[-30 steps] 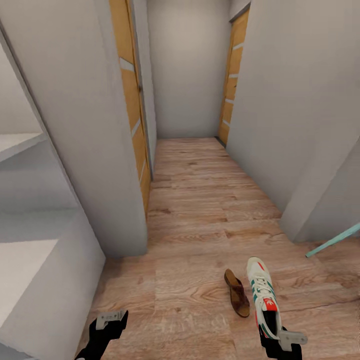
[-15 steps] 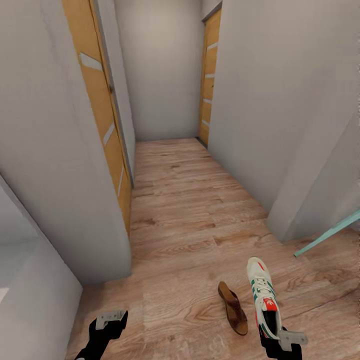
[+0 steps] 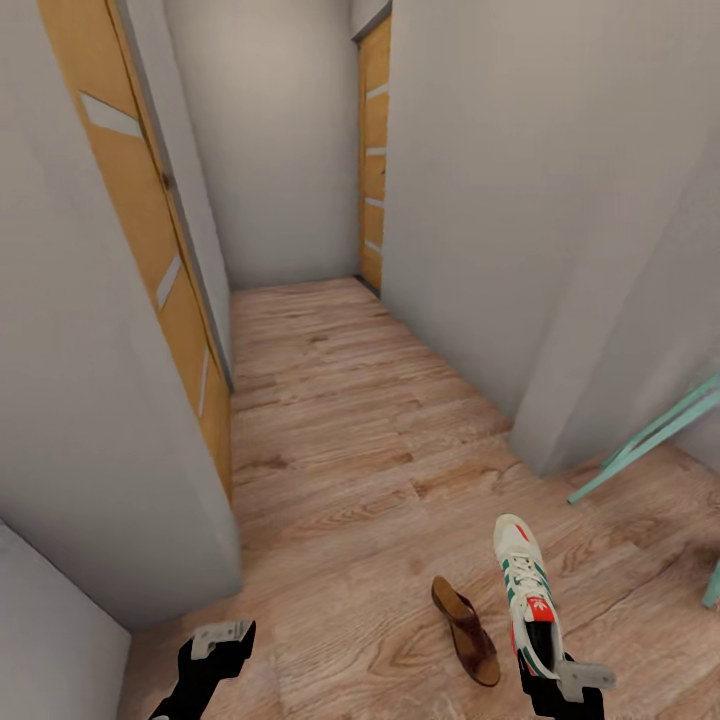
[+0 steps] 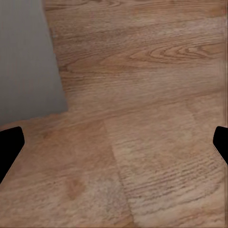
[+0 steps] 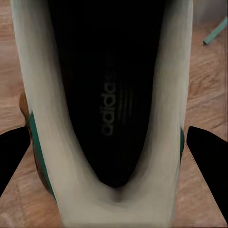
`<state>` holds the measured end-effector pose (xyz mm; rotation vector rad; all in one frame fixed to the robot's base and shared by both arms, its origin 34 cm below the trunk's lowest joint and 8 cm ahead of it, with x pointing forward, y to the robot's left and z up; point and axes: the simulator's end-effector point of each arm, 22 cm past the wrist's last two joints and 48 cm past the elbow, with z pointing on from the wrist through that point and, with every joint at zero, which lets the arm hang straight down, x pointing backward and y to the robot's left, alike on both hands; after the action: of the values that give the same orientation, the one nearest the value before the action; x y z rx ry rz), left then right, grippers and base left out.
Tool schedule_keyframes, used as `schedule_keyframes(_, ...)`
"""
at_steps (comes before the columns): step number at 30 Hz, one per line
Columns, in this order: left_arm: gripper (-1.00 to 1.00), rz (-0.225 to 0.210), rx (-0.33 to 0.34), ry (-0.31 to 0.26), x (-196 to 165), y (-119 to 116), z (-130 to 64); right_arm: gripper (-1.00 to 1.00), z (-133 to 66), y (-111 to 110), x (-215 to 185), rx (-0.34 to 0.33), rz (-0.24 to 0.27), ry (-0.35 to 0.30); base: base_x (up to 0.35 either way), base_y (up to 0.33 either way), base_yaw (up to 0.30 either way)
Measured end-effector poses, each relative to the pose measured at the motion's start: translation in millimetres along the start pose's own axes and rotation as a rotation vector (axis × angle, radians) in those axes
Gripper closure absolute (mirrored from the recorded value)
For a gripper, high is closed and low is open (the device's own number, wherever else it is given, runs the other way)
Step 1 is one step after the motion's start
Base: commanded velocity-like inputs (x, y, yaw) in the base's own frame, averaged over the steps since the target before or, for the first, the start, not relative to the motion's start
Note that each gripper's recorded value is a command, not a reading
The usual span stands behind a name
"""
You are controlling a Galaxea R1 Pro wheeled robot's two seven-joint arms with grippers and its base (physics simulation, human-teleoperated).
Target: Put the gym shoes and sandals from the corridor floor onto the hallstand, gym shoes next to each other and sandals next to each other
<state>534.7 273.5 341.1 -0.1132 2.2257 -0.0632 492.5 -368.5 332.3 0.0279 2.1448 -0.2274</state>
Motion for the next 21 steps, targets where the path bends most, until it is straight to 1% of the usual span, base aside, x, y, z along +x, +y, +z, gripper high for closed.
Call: schedule_keyframes(21,-1.0,0.0,0.0,0.0,0.0,0.1,0.0,1.0,0.1,-0.2,-0.1,0.001,0.001,0.0,0.002,0.002,-0.262)
